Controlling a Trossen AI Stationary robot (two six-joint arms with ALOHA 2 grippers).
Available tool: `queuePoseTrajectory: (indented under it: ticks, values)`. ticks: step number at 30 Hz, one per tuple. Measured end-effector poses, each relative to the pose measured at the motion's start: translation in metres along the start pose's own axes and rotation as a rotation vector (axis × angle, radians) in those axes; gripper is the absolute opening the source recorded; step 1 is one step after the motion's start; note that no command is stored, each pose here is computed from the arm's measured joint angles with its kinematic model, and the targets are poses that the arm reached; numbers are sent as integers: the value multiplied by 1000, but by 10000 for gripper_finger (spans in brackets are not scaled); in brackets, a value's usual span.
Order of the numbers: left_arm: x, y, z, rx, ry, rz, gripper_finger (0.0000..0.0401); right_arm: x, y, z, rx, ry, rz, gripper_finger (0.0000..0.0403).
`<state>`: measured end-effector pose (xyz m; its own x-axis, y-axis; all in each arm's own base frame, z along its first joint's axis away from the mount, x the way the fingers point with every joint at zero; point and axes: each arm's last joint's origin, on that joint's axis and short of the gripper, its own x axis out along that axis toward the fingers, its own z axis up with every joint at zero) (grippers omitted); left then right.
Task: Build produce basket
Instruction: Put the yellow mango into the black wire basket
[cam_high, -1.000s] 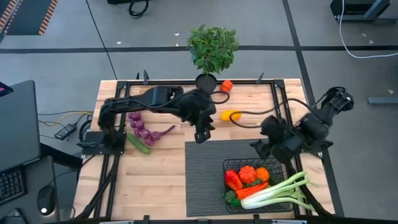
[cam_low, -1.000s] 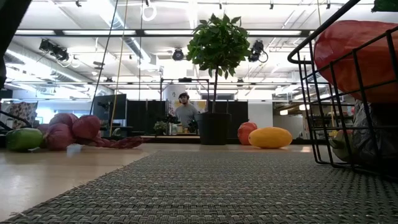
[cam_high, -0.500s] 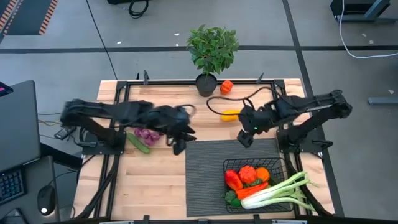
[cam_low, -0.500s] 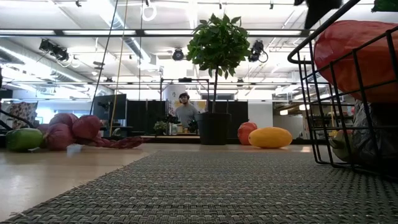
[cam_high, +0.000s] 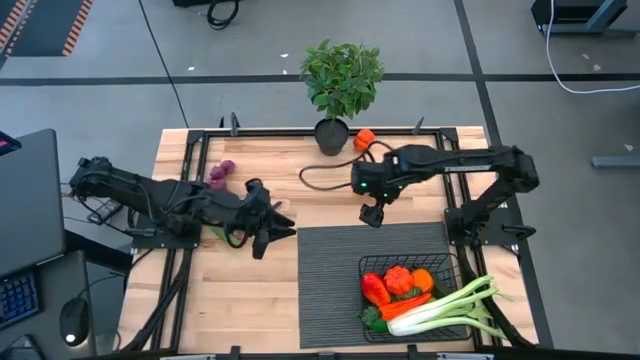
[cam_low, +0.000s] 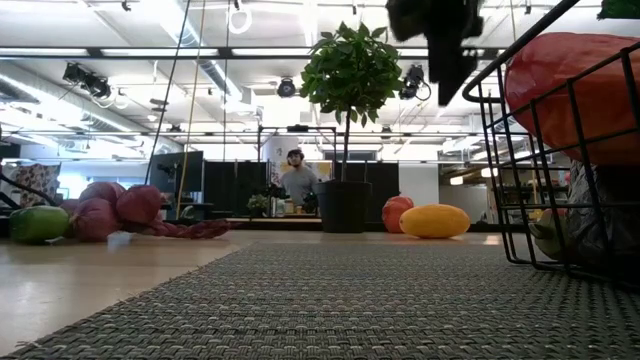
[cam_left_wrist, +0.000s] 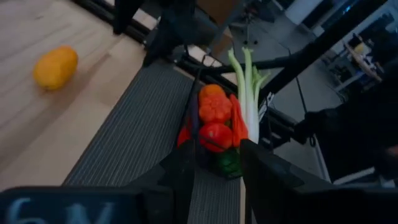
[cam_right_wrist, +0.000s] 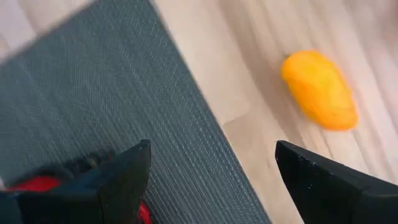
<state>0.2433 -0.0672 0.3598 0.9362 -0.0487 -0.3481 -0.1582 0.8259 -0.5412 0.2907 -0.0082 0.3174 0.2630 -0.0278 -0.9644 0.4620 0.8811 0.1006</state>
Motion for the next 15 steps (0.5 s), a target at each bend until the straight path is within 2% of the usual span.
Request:
queuePoseTrajectory:
  ticks: [8,15]
  values:
    - [-3,-8,-4,-34,-71,42,132,29,-19,20,-174,87,-27,346]
    - [-3,-8,-5,-85,-77,57,132,39,-38,33,-284,87,-35,346]
